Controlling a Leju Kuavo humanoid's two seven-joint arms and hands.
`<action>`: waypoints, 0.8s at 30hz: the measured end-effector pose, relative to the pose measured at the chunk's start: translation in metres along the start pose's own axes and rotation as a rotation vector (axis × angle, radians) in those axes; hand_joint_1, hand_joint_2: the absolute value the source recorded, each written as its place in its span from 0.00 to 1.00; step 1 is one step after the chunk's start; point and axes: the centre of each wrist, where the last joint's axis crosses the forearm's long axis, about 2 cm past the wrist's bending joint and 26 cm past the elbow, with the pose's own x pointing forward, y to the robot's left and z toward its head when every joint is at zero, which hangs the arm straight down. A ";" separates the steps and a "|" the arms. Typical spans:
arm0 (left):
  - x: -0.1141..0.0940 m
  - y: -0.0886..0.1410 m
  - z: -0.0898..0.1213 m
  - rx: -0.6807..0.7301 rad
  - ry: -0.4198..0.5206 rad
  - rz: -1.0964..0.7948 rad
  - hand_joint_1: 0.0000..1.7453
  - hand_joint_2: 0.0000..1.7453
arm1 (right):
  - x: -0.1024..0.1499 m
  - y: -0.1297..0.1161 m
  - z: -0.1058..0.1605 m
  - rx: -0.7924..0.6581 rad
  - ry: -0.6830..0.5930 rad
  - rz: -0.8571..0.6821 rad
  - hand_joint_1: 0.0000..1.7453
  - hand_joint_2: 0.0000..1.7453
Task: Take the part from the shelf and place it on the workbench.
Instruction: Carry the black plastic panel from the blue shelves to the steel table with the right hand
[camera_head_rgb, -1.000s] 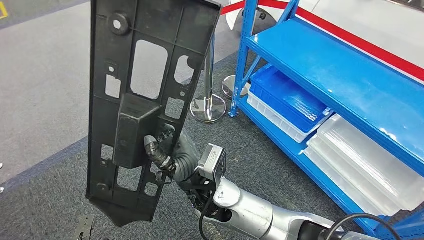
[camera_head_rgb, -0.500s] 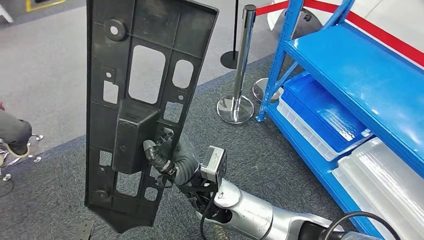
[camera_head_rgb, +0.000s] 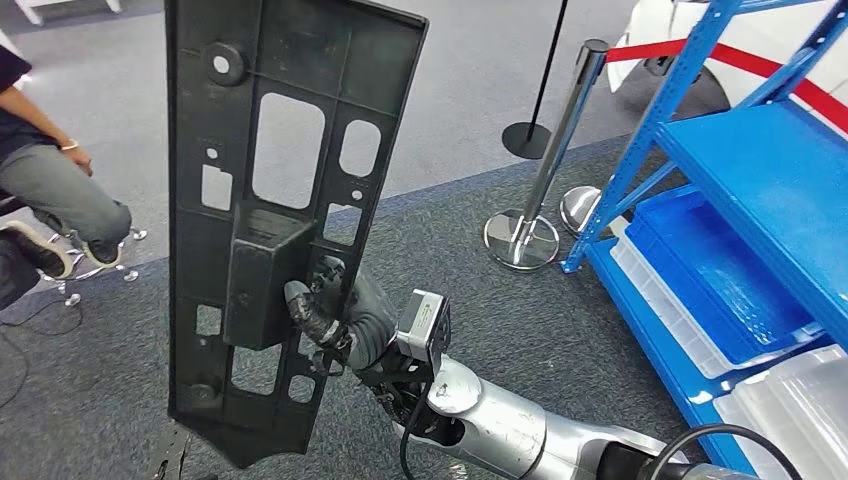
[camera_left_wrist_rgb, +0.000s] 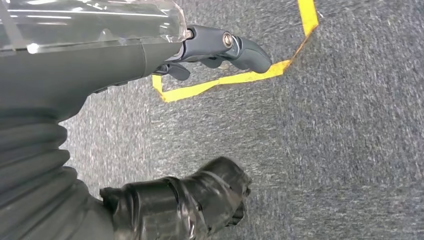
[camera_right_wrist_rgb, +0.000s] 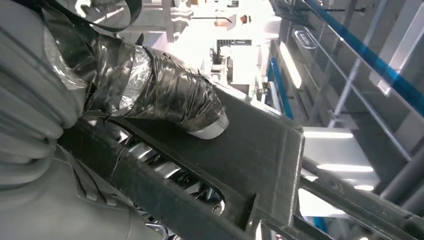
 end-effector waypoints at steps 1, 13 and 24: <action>0.001 -0.001 0.001 -0.001 -0.002 -0.004 0.00 1.00 | 0.000 0.000 0.001 -0.004 0.003 0.003 1.00 1.00; 0.010 -0.012 0.005 -0.011 -0.010 -0.036 0.00 1.00 | 0.000 0.000 -0.001 -0.007 0.004 0.022 1.00 1.00; 0.016 -0.012 0.006 -0.018 -0.010 -0.040 0.00 1.00 | 0.000 -0.001 -0.003 -0.004 0.008 0.022 1.00 1.00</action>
